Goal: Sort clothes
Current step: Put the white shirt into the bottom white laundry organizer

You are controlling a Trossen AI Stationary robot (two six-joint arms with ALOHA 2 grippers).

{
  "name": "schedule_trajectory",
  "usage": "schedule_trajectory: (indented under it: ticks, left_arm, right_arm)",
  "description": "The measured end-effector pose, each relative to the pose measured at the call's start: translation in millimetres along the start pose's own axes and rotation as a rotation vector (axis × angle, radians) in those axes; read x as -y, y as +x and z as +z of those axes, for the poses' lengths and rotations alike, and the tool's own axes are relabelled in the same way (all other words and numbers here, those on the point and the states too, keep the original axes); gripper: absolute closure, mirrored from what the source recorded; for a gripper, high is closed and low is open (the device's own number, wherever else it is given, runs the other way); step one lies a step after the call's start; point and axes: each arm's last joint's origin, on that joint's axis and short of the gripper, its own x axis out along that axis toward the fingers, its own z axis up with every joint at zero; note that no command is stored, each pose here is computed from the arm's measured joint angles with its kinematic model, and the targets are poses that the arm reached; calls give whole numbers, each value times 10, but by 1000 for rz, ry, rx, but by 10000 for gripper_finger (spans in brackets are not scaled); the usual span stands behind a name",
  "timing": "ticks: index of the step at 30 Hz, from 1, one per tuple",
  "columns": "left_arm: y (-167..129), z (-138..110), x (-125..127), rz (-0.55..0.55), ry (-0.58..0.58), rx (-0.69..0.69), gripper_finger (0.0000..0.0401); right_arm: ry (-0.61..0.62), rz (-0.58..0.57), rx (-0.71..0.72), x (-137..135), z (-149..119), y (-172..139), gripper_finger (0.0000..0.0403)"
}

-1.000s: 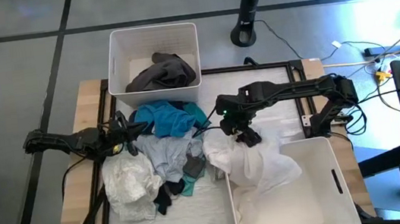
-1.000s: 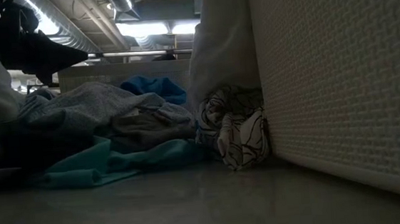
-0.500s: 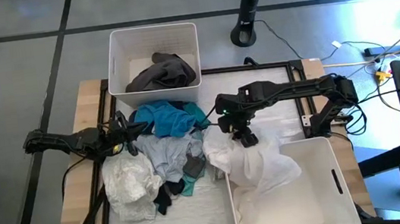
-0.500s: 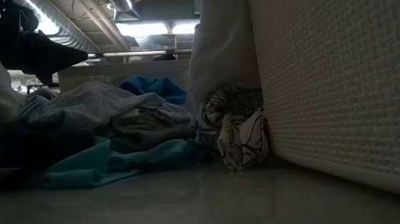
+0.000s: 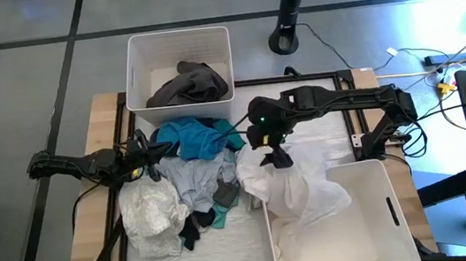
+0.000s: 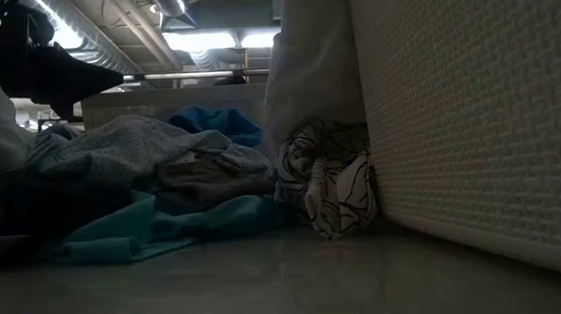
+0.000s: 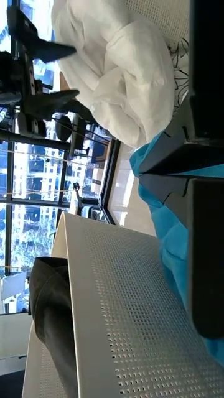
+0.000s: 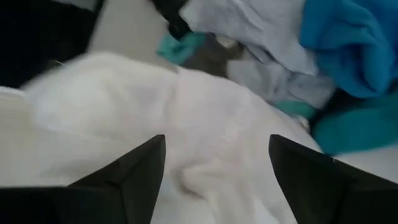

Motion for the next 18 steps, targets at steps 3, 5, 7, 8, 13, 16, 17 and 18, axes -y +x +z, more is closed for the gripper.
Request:
schedule_trajectory:
  ticks: [3, 5, 7, 8, 13, 16, 17, 18]
  left_arm:
    - [0, 0, 0, 0, 3, 0, 397]
    - [0, 0, 0, -1, 3, 0, 397]
    - [0, 0, 0, -1, 3, 0, 397]
    - [0, 0, 0, -1, 3, 0, 397]
    - [0, 0, 0, -1, -1, 0, 397]
    - [0, 0, 1, -1, -7, 0, 397]
    - [0, 0, 0, -1, -8, 0, 397]
    - [0, 0, 0, -1, -9, 0, 397]
  right_arm:
    - [35, 69, 47, -15, 39, -1, 114]
    - [41, 104, 71, -22, 61, -3, 116]
    - [71, 109, 83, -21, 75, -3, 119]
    - [83, 111, 73, -23, 65, -2, 120]
    - [136, 86, -70, -25, -61, 130, 123]
    - [149, 92, -110, 7, -93, 225, 123]
    - [159, 97, -132, 9, -111, 239, 123]
    - [171, 102, -159, 18, -131, 274, 123]
